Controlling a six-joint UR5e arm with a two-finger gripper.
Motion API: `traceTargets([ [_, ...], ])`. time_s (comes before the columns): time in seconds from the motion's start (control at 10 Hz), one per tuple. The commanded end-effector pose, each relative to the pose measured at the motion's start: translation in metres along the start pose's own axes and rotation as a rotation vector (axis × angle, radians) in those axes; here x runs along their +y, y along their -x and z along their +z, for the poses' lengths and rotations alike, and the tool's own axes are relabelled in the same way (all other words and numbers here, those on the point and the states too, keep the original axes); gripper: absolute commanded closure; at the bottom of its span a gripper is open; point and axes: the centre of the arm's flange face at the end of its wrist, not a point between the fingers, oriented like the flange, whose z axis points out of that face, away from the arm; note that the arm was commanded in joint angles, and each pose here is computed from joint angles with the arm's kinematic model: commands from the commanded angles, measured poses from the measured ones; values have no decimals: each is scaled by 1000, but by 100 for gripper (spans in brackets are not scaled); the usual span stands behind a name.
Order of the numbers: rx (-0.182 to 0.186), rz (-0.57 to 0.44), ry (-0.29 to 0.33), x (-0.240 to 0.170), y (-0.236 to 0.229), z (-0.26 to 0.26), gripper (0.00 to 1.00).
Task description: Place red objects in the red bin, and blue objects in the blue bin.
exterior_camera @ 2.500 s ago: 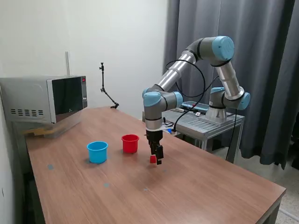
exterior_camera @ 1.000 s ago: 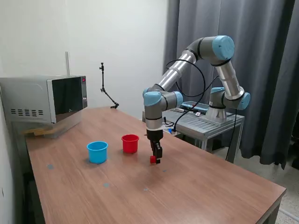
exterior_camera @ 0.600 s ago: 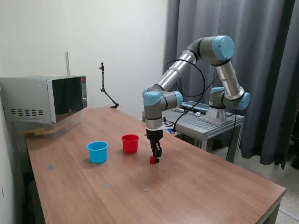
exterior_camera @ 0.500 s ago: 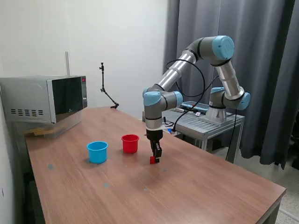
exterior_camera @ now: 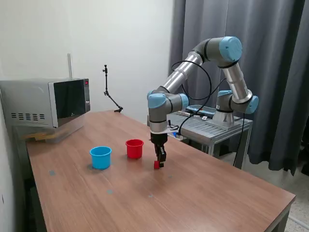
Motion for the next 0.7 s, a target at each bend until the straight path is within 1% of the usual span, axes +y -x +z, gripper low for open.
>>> traceTargets([
  [0.0,-23,5,53,2,7,-24,100],
  [0.2,-15,23,84,3,12,-46,100],
  [0.3,-25,43,110,5,19,-60,100],
  [0.4,-33,50,121,3,21,-66,100],
  [0.5,-31,55,129,2,25,-73,100],
  [0.6,-37,69,142,4,34,-81,100],
])
